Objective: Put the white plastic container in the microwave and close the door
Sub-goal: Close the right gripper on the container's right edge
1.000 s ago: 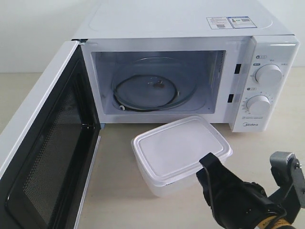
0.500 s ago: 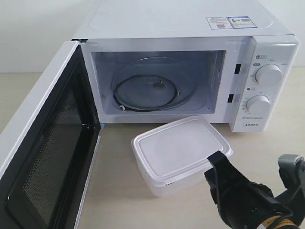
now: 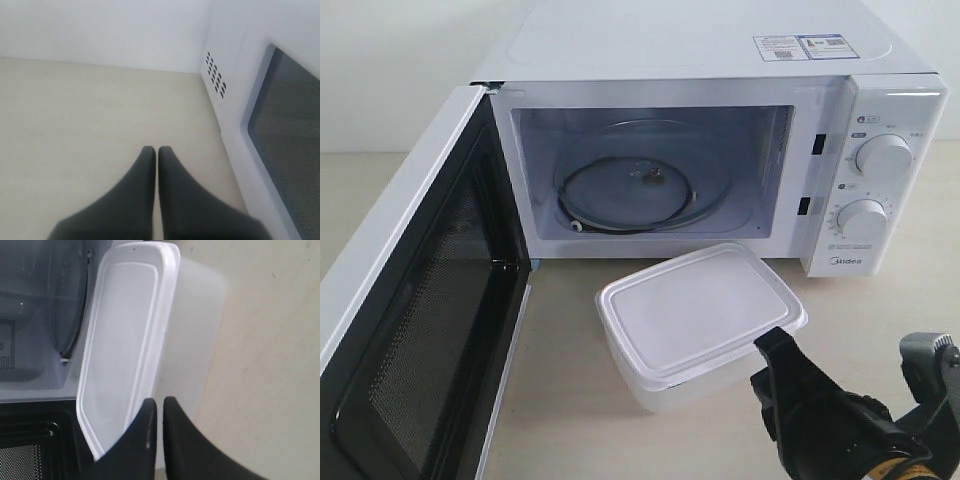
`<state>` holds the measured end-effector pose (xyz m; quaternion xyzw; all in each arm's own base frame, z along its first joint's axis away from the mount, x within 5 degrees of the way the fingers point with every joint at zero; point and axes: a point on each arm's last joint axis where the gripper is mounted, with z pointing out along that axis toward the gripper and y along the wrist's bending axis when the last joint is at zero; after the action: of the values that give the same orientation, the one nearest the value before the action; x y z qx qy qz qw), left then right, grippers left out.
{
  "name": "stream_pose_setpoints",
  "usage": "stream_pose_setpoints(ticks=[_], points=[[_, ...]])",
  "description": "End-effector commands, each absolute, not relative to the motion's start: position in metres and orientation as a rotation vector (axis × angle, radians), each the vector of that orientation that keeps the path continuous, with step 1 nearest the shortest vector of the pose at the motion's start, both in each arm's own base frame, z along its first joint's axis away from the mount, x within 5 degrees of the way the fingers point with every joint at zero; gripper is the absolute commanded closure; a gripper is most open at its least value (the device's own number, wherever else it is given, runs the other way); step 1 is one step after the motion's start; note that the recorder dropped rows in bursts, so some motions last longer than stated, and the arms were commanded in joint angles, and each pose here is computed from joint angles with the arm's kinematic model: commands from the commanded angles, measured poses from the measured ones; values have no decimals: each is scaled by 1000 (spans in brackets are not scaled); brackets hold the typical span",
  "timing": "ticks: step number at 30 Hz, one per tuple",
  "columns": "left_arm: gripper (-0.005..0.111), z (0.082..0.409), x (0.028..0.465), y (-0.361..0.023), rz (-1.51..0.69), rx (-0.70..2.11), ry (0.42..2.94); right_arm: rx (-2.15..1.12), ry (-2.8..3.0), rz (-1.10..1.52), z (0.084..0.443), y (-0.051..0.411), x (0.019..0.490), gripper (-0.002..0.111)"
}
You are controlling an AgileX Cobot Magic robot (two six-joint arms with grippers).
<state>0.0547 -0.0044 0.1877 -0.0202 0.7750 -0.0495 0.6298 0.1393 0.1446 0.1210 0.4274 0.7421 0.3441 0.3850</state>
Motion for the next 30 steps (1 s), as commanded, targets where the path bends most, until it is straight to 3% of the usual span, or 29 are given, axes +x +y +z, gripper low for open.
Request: stream_pose_setpoints(ticks=[1,19,22,23,25,27,30], points=[[102,187,54,-4,-104,-44,1777,1031,1910,850,121,145,140,103],[102,187,54,-4,-103,-42,1777,1026,1950,777,117,142,138,102],[102,187,54,-4,-103,-42,1777,1030,1962,773,116,142,138,80],[102,187,54,-4,-103,-42,1777,1033,1962,772,116,142,138,68],[102,187,54,-4,-103,-42,1777,1049,1943,765,116,141,138,32],[102,187,54,-4,-103,-42,1777,1079,1928,751,116,139,138,27],[102,187,54,-4,-103,-42,1777,1116,1902,770,117,138,139,30]])
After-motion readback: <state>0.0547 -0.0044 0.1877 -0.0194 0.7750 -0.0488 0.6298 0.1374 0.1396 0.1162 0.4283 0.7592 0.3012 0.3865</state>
